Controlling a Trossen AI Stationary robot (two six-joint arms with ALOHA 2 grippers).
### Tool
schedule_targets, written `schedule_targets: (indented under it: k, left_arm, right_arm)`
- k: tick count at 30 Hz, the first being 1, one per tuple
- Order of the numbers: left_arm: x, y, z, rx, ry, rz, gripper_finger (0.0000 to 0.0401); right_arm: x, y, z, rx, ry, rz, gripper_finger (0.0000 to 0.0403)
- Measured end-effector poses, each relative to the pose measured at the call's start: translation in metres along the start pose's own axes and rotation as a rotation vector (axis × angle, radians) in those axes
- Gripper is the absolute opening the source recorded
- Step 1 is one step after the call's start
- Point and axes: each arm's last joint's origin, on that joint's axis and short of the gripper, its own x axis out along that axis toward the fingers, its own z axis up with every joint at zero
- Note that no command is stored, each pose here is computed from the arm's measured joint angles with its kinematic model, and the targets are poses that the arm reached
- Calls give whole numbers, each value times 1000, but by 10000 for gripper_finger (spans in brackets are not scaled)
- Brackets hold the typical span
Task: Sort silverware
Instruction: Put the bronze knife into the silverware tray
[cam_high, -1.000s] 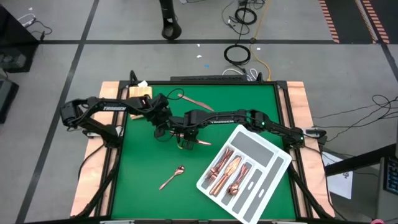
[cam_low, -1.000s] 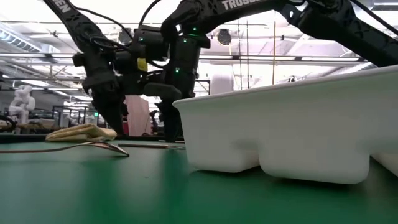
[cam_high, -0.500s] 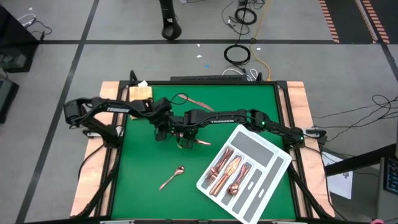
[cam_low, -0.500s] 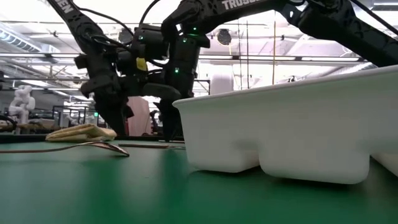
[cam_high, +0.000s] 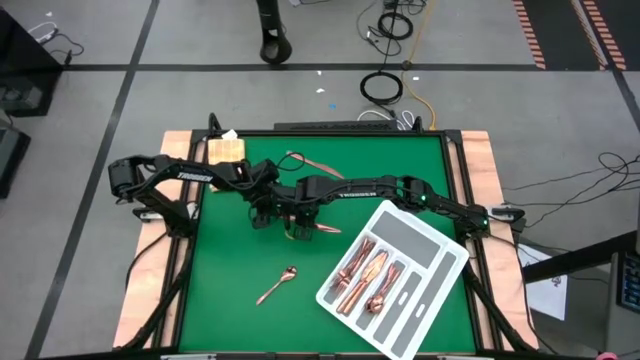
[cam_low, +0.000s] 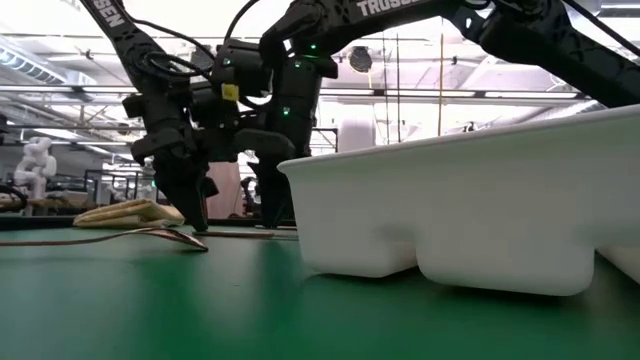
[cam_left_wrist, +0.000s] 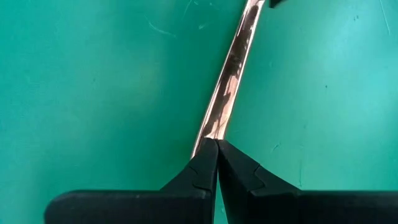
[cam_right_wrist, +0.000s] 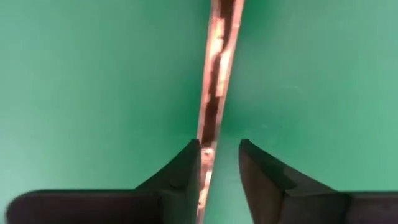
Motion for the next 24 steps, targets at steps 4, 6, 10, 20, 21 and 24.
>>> schedule_targets:
  k: [4,6,10,20,21,24]
  left_arm:
    - [0,0,0,3,-4,5,21]
    - [0,0,0,4,-3,5,21]
    - [0,1,0,3,-2,10,21]
    - [0,2,0,-2,-6,21,21]
    - [0,2,1,0,-11,23,21]
    - [0,2,2,3,-19,27,21]
  right_arm:
    - [0,1,1,-4,-3,45,151]
    - [0,2,2,-5,-14,43,181]
    - [11,-2,3,2,-17,48,213]
    - [53,-3,-6,6,110,21,161]
    - [55,-2,-7,6,118,15,143]
    - [57,-1,-9,9,135,12,77]
